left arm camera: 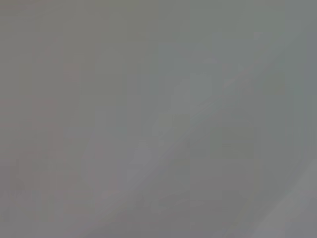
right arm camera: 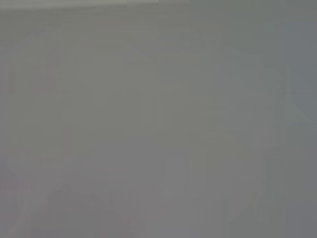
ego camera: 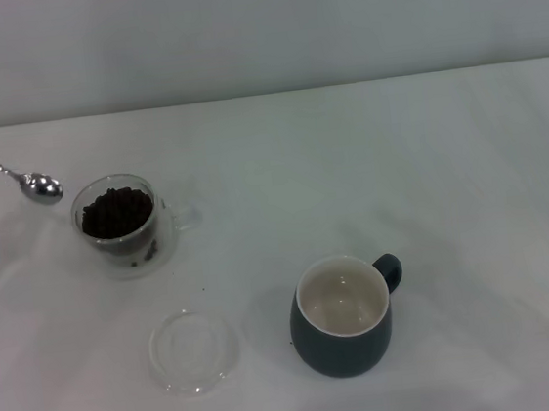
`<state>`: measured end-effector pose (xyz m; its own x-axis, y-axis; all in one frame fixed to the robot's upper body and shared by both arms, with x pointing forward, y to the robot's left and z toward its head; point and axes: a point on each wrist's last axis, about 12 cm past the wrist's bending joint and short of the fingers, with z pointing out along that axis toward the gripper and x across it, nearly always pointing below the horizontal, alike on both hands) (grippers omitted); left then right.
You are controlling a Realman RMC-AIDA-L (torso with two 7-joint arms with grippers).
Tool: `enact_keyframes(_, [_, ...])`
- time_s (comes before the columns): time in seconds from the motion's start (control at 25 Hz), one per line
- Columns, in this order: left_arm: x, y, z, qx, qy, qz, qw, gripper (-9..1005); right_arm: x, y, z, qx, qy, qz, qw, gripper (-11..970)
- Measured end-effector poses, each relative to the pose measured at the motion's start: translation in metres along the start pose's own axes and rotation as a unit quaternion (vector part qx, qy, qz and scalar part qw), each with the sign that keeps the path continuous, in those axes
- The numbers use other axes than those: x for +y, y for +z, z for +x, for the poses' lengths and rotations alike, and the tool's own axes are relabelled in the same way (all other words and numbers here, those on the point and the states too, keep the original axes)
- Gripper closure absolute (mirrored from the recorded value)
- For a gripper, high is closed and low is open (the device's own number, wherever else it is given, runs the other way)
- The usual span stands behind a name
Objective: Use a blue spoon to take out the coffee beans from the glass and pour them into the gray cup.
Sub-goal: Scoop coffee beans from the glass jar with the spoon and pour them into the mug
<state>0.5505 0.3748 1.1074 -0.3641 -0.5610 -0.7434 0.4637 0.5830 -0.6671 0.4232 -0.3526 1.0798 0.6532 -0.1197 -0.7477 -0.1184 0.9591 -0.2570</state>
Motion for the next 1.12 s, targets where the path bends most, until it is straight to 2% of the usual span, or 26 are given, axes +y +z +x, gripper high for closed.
enact_keyframes(0.04, [0.001, 0.011, -0.006, 0.021, 0.011, -0.008, 1.000, 868, 0.000, -0.003, 0.000, 0.007, -0.001, 0.000, 1.000, 363])
enact_keyframes(0.24, [0.002, 0.031, -0.011, 0.057, 0.032, -0.023, 0.998, 868, 0.000, -0.015, 0.001, 0.038, -0.003, 0.004, 0.999, 363])
enact_keyframes(0.28, [0.002, 0.043, -0.014, 0.078, 0.048, -0.033, 0.995, 868, 0.000, -0.017, 0.001, 0.042, -0.003, 0.004, 0.999, 364])
enact_keyframes(0.64, [-0.005, 0.085, -0.017, 0.133, 0.098, -0.050, 0.985, 869, 0.000, -0.024, 0.008, 0.082, -0.003, 0.008, 0.997, 366])
enact_keyframes(1.12, [-0.007, 0.105, 0.004, 0.180, 0.130, -0.071, 0.972, 869, 0.000, -0.024, 0.015, 0.109, -0.001, 0.011, 0.994, 373])
